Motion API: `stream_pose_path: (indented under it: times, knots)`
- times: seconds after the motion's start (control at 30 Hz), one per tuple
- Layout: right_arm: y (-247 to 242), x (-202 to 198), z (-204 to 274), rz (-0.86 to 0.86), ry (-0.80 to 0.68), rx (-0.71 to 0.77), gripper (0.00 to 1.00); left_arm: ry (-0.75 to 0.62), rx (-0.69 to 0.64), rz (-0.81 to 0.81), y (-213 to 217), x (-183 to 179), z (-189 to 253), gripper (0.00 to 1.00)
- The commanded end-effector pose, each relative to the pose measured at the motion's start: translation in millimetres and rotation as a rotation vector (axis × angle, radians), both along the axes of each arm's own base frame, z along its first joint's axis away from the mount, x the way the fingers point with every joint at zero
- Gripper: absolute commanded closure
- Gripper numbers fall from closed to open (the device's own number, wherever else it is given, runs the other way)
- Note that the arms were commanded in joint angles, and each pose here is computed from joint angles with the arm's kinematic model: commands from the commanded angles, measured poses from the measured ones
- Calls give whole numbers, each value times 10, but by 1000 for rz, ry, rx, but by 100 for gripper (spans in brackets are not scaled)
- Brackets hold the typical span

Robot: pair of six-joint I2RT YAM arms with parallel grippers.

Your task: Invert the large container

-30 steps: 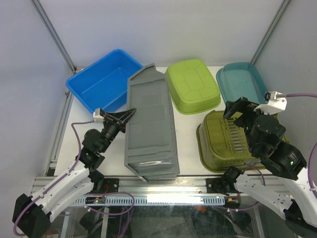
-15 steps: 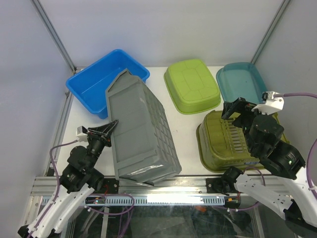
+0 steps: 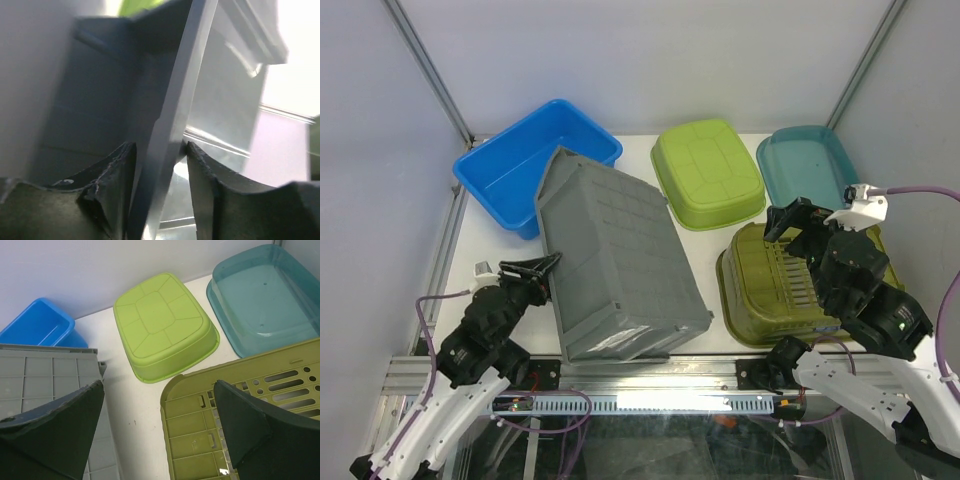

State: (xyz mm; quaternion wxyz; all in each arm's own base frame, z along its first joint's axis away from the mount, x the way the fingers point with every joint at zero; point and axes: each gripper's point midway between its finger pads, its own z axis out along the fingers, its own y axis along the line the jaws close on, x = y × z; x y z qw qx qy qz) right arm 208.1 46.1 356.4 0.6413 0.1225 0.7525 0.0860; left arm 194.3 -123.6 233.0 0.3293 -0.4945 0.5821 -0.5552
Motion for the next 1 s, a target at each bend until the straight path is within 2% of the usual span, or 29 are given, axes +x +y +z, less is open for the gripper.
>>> stream_pose_path:
  times: [0.0, 0.13, 0.3, 0.33, 0.53, 0.7, 0.77, 0.9, 0.97]
  knots:
    - [52, 40, 84, 1, -31, 48, 4, 244, 220, -33, 62, -149, -883, 51]
    - [108, 72, 62, 14, -26, 49, 4, 212, 325, -80, 13, -115, -825, 40]
    - [150, 89, 32, 24, -17, 51, 4, 171, 553, -175, -59, -28, -612, 5]
    - [157, 91, 29, 26, -16, 53, 4, 166, 605, -192, -68, 3, -582, 1]
    - [200, 101, -4, 42, 0, 43, 4, 196, 852, -207, 10, 216, -481, 1]
    - [210, 89, -15, 52, 4, 46, 4, 216, 906, -160, 64, 353, -445, 1]
    - [217, 88, -22, 55, 6, 46, 4, 158, 902, -200, -74, 442, -387, 1]
    - [235, 90, -35, 61, 8, 52, 4, -84, 915, -361, -577, 714, -181, 1]
    - [253, 80, -36, 73, 10, 56, 4, -146, 916, -439, -805, 828, -171, 1]
